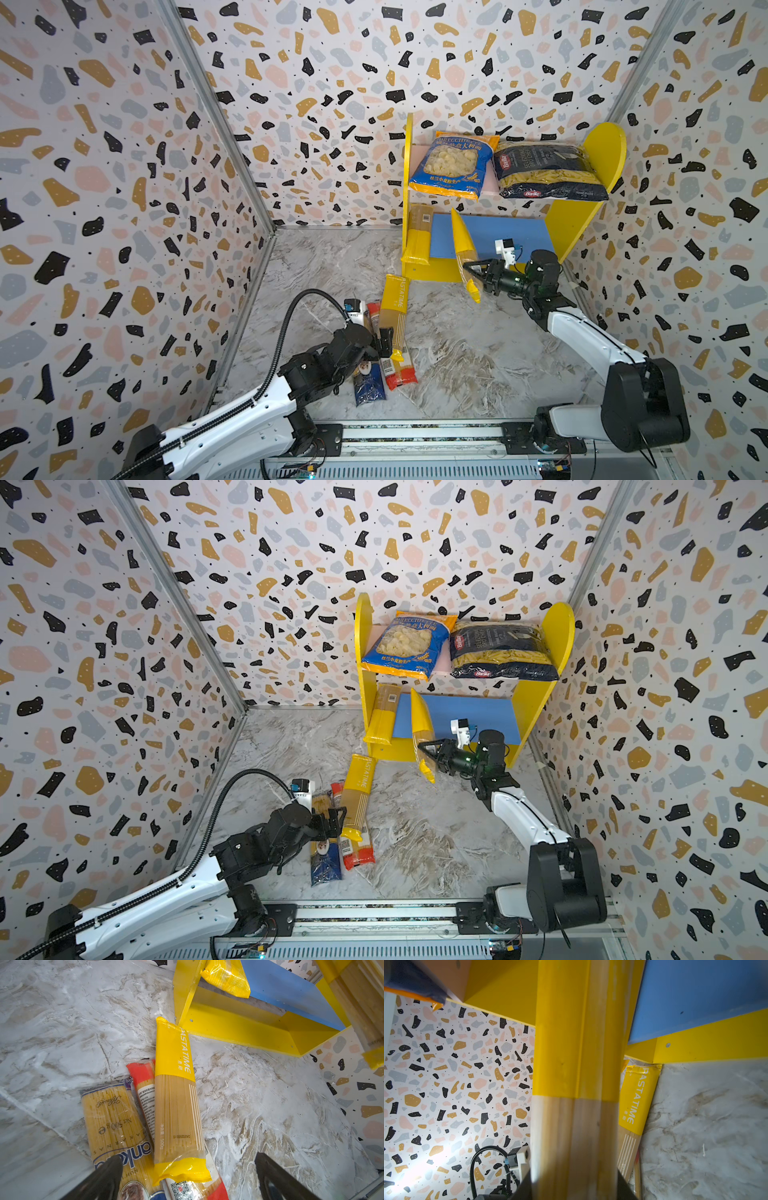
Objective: Place and organize the pasta boxes and bags onto the shelf
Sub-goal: 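Carry the spaghetti pack to the blue lower shelf beside the first pack, then lower the spaghetti pack onto the shelf next to the first pack, then open the right gripper and withdraw it down toward the table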
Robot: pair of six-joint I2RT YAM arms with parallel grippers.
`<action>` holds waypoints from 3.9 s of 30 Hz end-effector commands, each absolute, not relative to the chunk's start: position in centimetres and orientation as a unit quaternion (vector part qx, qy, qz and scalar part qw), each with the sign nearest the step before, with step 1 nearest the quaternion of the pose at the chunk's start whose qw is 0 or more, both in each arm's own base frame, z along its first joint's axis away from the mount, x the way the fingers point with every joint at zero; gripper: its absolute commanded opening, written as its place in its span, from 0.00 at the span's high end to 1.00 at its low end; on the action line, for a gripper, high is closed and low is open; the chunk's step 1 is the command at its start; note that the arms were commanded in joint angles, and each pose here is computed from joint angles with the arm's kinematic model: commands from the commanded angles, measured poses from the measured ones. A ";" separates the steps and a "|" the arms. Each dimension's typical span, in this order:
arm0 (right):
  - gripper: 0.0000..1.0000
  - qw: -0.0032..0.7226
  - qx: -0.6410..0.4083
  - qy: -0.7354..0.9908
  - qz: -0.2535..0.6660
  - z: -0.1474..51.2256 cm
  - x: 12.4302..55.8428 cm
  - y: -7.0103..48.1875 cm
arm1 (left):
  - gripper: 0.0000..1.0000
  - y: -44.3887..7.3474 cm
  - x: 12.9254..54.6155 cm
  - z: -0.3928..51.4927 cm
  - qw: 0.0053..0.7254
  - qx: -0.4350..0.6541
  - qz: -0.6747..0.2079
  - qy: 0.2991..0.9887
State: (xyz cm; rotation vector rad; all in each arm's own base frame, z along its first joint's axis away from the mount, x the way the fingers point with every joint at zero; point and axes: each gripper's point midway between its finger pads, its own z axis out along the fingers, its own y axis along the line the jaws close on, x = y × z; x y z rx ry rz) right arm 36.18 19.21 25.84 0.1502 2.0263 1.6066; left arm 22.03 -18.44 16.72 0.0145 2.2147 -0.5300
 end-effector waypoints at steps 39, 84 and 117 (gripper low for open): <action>0.85 0.421 -0.016 0.772 0.475 29.4 49.4 22.0 | 0.00 -19.2 22.6 16.8 0.434 0.023 -0.214 0.875; 0.66 0.440 0.051 0.855 0.270 25.1 52.9 23.1 | 0.00 -16.8 21.7 17.3 0.459 0.014 -0.209 0.863; 0.28 0.467 0.042 0.850 0.238 27.7 46.1 21.6 | 0.00 -16.7 21.4 16.9 0.451 0.003 -0.217 0.866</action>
